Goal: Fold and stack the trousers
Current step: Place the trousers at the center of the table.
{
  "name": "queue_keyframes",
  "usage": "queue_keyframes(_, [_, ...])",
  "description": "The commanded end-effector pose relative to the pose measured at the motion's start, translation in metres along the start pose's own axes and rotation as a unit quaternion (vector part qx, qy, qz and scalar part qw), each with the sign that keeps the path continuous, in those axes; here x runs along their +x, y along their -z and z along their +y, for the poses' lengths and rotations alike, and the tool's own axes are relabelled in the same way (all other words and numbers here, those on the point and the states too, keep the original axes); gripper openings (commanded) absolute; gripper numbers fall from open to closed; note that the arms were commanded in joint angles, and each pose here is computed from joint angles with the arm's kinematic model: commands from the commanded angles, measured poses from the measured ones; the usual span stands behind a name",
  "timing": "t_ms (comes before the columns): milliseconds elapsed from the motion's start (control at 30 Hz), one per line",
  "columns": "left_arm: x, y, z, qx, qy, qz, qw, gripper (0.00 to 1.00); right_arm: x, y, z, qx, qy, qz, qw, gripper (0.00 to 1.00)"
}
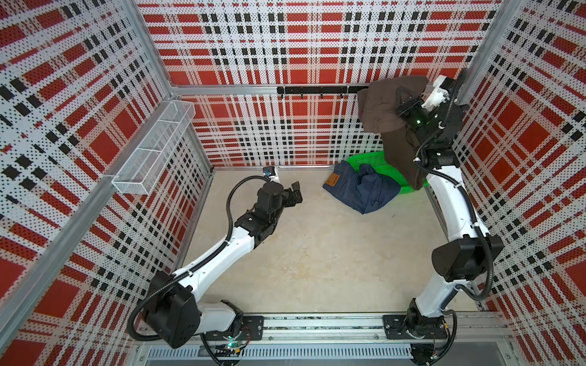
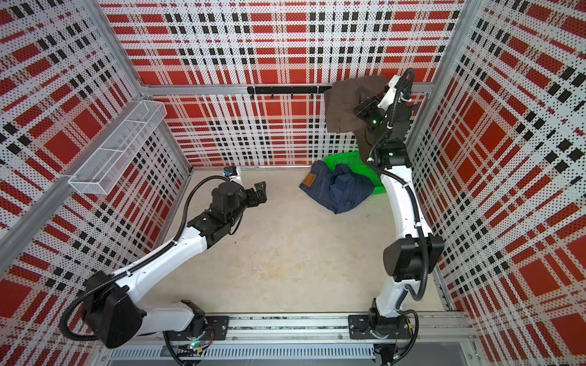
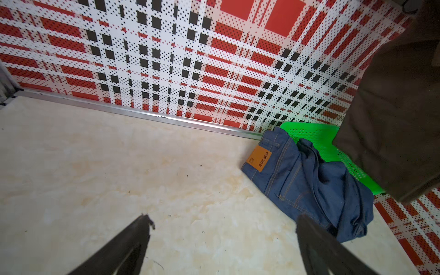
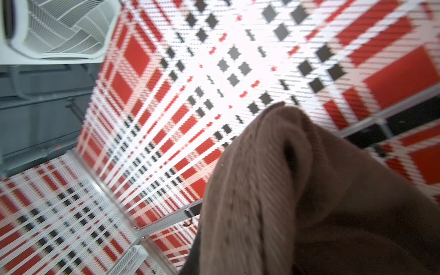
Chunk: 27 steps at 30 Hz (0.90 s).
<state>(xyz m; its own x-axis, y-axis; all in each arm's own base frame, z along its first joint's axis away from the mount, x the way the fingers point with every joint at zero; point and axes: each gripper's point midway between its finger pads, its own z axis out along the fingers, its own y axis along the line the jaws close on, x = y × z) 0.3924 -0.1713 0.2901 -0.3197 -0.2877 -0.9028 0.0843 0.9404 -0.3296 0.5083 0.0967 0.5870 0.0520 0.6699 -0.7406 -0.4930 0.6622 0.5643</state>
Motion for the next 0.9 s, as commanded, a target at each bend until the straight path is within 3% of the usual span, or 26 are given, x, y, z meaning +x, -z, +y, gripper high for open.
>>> queue_keyframes(0, [-0.017,0.019,0.004,0.001,0.022,-0.037,0.999,0.98,-0.036,0.023,0.103,-0.11,0.04,-0.036,0.992,0.0])
queue_keyframes(300, [-0.034,0.054,0.025,-0.007,0.06,-0.089,0.994,0.98,-0.003,0.031,0.215,-0.229,0.027,0.002,0.973,0.0])
queue_keyframes(667, [-0.048,0.071,0.039,-0.015,0.087,-0.123,0.988,0.98,0.036,0.013,0.241,-0.288,-0.052,0.043,0.955,0.0])
queue_keyframes(867, [-0.063,0.085,0.044,-0.017,0.106,-0.154,0.982,0.98,0.015,0.022,0.276,-0.341,-0.087,-0.011,0.936,0.0])
